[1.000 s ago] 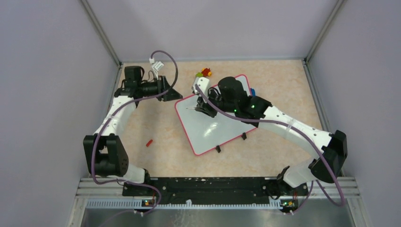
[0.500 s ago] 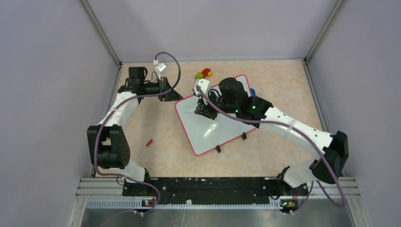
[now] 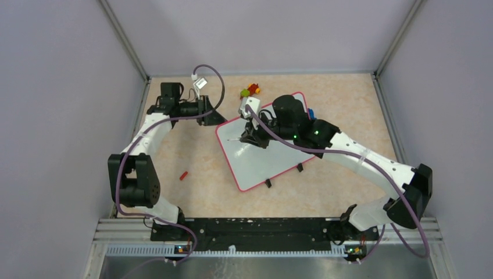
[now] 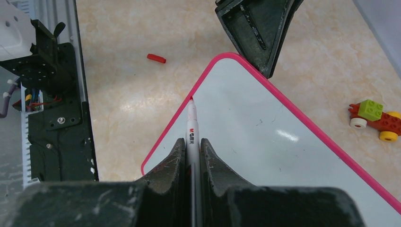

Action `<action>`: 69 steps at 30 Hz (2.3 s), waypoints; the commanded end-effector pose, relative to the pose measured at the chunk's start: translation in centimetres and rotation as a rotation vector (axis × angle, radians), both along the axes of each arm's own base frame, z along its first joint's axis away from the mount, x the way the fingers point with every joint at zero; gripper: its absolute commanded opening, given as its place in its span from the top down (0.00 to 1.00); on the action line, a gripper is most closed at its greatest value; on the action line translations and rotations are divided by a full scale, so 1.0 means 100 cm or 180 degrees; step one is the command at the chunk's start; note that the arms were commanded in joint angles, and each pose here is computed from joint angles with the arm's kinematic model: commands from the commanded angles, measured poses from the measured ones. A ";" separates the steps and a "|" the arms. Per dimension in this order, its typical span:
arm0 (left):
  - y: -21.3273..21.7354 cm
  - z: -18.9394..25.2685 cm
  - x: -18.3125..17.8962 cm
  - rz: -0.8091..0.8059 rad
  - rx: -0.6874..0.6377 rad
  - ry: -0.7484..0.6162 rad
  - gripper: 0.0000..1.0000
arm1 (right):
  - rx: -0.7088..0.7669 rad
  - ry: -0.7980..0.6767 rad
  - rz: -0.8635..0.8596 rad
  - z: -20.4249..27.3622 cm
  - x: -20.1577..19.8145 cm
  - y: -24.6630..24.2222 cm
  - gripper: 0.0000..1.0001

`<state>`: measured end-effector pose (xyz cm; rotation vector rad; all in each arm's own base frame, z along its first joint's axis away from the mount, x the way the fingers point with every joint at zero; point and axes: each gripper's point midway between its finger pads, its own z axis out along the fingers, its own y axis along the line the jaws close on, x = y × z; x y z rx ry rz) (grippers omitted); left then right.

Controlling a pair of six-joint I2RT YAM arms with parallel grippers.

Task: Write a sentence on the whiteboard
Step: Adjust the whiteboard on the whiteboard stand.

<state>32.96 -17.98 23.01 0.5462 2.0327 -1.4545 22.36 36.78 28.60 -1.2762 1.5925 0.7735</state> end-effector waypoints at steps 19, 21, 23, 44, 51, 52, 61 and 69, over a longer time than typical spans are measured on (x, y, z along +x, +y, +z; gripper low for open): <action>-0.037 0.046 0.027 -0.0239 -0.0121 -0.0364 0.44 | 0.0203 -0.0121 0.0155 0.033 -0.017 -0.006 1.00; -0.047 0.038 0.024 -0.0325 -0.0087 -0.0312 0.46 | 0.0197 -0.0116 0.0156 0.032 -0.018 -0.006 1.00; -0.055 0.032 0.021 -0.0383 -0.0056 -0.0267 0.49 | 0.0194 -0.0118 0.0156 0.032 -0.017 -0.006 1.00; -0.096 0.006 -0.023 -0.0859 -0.0122 0.0019 0.82 | 0.0172 -0.0095 0.0205 0.028 -0.018 -0.004 1.00; -0.102 0.000 -0.029 -0.0962 -0.0153 0.0084 0.86 | 0.0156 -0.0092 0.0209 0.027 -0.018 -0.004 1.00; -0.103 0.000 -0.030 -0.0977 -0.0155 0.0089 0.86 | 0.0157 -0.0091 0.0211 0.027 -0.018 -0.004 1.00; -0.109 -0.003 -0.033 -0.1013 -0.0071 0.0042 0.81 | 0.0151 -0.0082 0.0233 0.027 -0.020 -0.005 1.00; -0.071 0.040 0.007 -0.0627 0.0029 -0.0363 0.43 | 0.0097 -0.0210 0.0092 0.034 -0.018 -0.021 1.00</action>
